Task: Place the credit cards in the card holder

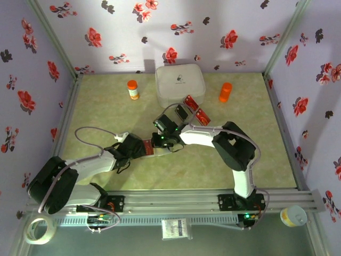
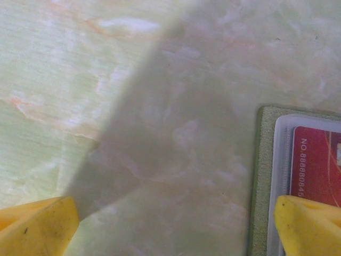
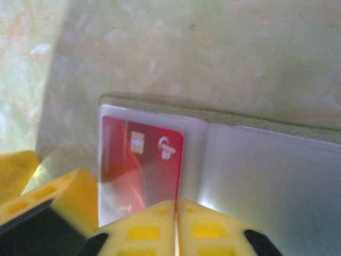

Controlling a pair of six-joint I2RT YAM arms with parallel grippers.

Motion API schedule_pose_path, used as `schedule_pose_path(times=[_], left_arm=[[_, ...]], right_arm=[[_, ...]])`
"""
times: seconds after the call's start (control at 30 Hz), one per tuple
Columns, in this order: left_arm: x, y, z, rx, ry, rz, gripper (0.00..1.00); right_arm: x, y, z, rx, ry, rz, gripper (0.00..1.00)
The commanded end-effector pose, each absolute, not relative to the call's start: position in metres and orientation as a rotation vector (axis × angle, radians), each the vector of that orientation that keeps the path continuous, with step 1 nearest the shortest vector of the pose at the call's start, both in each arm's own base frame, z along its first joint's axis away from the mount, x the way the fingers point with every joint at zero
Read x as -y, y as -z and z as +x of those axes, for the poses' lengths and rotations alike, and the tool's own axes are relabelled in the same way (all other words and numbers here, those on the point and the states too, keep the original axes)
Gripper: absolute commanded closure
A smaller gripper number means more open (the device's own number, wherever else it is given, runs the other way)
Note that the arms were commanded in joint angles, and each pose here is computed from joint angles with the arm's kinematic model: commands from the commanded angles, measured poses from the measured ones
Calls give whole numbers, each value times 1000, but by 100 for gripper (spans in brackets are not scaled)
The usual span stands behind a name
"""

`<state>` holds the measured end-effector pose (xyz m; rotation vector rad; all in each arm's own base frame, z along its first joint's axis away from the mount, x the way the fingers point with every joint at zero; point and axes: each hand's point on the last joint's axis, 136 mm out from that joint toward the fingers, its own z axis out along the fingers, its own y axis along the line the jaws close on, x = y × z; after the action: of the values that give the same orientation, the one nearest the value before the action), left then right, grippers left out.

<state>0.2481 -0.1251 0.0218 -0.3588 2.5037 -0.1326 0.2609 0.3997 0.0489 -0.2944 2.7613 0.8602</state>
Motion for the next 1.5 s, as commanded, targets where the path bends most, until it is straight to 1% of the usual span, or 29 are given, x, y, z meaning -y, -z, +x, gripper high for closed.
schedule_pose_path(times=[0.0,0.27,0.37,0.5,0.73,0.87,1.0,1.07,1.2,1.3,1.47], left_arm=[[103,4,222,-2619,16,-351,3],[102,0,222,-2601,34,-386,2],[100,0,220,-2601,37,-389,2],[100,-4,218,-2593,52,-389,2],[102,-18,223,-2572,69,-378,2],[105,-28,228,-2563,77,-362,1],[111,-44,235,-2537,130,-348,0],[115,-53,240,-2521,162,-341,0],[125,-73,248,-2482,236,-319,0],[132,-85,254,-2455,295,-319,0],[149,-94,260,-2431,404,-287,0]], right_arm=[[-388,-78,260,-2711,-834,-287,81],[-334,-78,264,-2705,-613,-249,55],[-315,-69,263,-2723,-498,-267,47],[-301,-55,264,-2747,-379,-294,43],[-297,-47,275,-2744,-327,-293,43],[-298,-41,276,-2759,-333,-295,50],[-298,-40,276,-2757,-350,-294,73],[-297,-41,275,-2754,-358,-292,81],[-295,-45,273,-2743,-370,-291,93],[-293,-45,271,-2739,-382,-292,99],[-290,-46,265,-2726,-411,-299,100]])
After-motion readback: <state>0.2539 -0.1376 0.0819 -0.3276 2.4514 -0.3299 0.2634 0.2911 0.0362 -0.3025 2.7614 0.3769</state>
